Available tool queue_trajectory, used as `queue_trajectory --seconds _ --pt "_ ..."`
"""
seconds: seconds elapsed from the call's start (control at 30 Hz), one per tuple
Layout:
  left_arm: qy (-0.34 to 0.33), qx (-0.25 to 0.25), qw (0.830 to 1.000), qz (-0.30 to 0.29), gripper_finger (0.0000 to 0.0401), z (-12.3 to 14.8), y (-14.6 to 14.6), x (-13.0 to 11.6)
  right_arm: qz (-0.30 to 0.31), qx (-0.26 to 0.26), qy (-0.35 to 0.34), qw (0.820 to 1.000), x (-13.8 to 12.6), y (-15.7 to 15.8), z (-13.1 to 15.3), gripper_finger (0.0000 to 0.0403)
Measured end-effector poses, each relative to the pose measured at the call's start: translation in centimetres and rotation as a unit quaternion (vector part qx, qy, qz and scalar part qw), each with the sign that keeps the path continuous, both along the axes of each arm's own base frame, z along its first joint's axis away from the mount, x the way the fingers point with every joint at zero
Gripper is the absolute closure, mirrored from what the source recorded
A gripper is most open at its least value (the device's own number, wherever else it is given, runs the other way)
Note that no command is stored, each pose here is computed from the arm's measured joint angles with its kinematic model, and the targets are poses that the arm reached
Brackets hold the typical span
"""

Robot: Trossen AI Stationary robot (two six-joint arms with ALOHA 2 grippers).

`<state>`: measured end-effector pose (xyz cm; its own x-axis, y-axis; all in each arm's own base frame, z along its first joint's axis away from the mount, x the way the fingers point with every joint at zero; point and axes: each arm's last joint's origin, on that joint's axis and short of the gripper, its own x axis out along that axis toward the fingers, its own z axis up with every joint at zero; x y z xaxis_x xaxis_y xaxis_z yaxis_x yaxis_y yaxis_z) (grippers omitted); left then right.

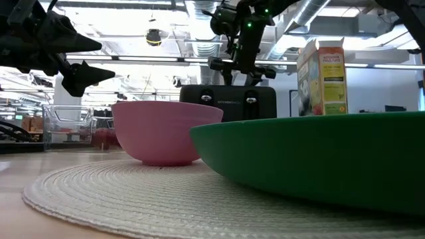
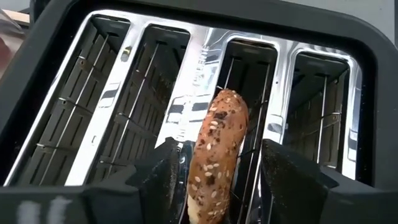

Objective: Arrange a breakfast setting
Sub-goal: Put the toasted bagel on the green plate

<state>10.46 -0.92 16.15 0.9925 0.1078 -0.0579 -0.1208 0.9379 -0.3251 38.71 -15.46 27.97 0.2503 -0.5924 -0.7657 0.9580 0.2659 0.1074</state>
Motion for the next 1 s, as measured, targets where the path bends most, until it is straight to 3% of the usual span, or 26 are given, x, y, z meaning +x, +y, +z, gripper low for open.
queue_trajectory --seconds 0.3,0.63,0.87,1.0 --pt "0.000 0.000 1.000 0.000 0.0057 0.01 0.00 0.00 0.002 0.010 -0.005 1.000 -0.10 -0.31 0.00 0.0238" --pt "0.000 0.000 1.000 0.000 0.0057 0.01 0.00 0.00 0.003 0.029 -0.003 1.000 -0.46 -0.64 -0.63 0.0256" --pt "0.000 0.000 1.000 0.000 0.0057 0.01 0.00 0.00 -0.002 0.022 -0.003 1.000 -0.45 -0.65 -0.63 0.0312" --pt "0.000 0.000 1.000 0.000 0.0057 0.01 0.00 0.00 -0.003 0.021 -0.003 1.000 -0.45 -0.67 -0.65 0.0321"
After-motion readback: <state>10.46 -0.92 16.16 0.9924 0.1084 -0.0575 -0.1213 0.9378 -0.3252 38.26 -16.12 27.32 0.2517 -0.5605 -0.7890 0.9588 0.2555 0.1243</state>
